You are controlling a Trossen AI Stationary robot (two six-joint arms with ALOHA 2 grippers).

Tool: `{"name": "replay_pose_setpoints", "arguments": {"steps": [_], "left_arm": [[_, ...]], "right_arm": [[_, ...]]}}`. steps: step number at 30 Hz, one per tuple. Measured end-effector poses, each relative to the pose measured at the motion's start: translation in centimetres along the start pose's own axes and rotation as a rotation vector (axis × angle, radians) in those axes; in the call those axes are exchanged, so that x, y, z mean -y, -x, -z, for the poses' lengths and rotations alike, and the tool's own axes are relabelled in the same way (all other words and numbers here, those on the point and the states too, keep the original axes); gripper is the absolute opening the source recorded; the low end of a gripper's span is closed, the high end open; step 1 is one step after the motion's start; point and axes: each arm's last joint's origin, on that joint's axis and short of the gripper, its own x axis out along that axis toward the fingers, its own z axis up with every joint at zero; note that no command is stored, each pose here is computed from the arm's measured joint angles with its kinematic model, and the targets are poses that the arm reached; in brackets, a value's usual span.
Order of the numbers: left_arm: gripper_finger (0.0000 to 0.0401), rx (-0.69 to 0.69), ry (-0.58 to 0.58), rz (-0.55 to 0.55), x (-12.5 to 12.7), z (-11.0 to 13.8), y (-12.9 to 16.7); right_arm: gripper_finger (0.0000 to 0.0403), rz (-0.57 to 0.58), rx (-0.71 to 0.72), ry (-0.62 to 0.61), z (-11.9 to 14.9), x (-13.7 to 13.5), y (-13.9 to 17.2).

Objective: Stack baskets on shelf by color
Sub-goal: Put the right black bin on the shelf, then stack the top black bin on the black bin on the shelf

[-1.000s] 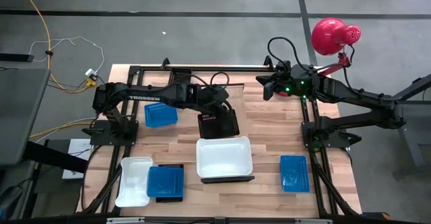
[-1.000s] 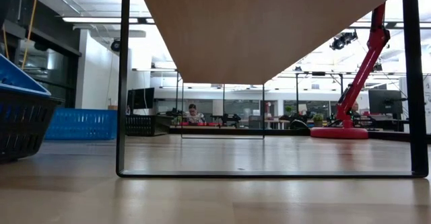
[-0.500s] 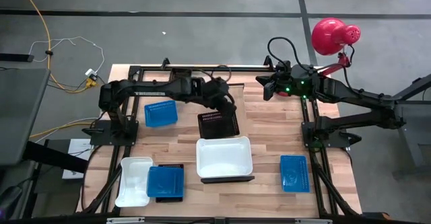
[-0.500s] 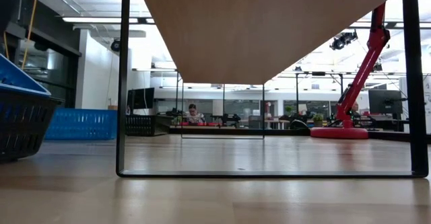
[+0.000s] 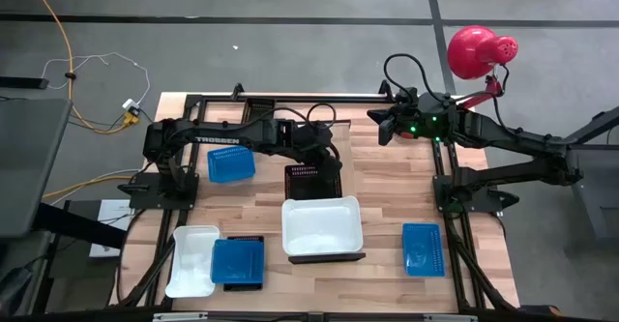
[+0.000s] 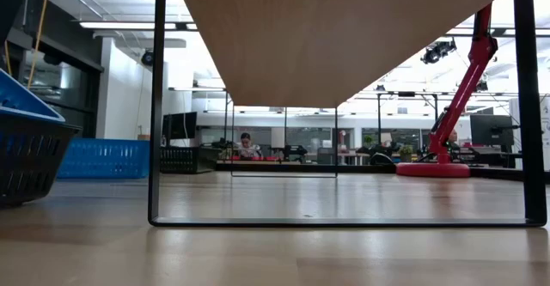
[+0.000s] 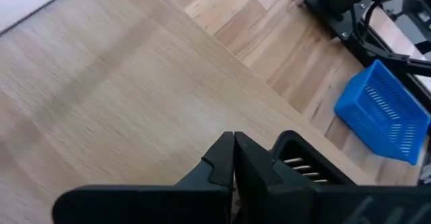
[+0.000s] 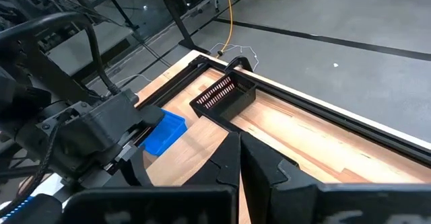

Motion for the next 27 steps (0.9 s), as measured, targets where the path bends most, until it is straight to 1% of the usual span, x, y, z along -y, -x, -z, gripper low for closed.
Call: {"name": "replay_pose_setpoints", "arguments": {"steps": [5,8,10,13,16,18,20,21,24,27], "left_arm": [[0.0,0.005,0.006,0.018,0.2,0.0,0.1],[0.0,0.062,-0.001,0.036,-0.3,-1.1,1.6],[0.0,0.123,-0.011,0.036,-1.0,-2.5,3.6],[0.0,0.23,-0.061,0.019,-2.2,-4.2,7.4],[0.0,0.321,-0.17,0.002,-3.3,-4.7,11.9],[0.0,0.349,-0.274,-0.031,-4.2,-4.2,14.6],[0.0001,0.379,-0.363,-0.057,-5.0,-3.5,16.4],[0.0002,0.379,-0.385,-0.071,-5.7,-3.0,16.8],[0.0011,0.351,-0.388,-0.125,-8.5,-1.0,17.1],[0.003,0.281,-0.353,-0.164,-11.9,1.4,16.3]], "right_arm": [[0.0,0.0,0.0,0.002,0.0,0.0,0.0],[0.0,0.0,0.0,0.002,0.0,0.0,0.0],[0.0,0.001,0.0,0.003,0.0,0.0,0.0],[0.0,0.001,-0.001,0.003,0.0,0.0,0.0],[0.0,0.001,-0.001,0.003,0.0,0.0,0.0],[0.0,0.008,0.0,-0.001,0.0,0.0,0.0],[0.0,0.019,0.002,-0.008,0.0,0.1,0.0],[0.0,0.024,0.004,-0.021,0.0,0.1,0.0],[0.0,0.031,0.009,-0.049,0.0,0.1,0.0],[0.0,0.031,0.009,-0.067,0.0,0.1,0.0]]}}
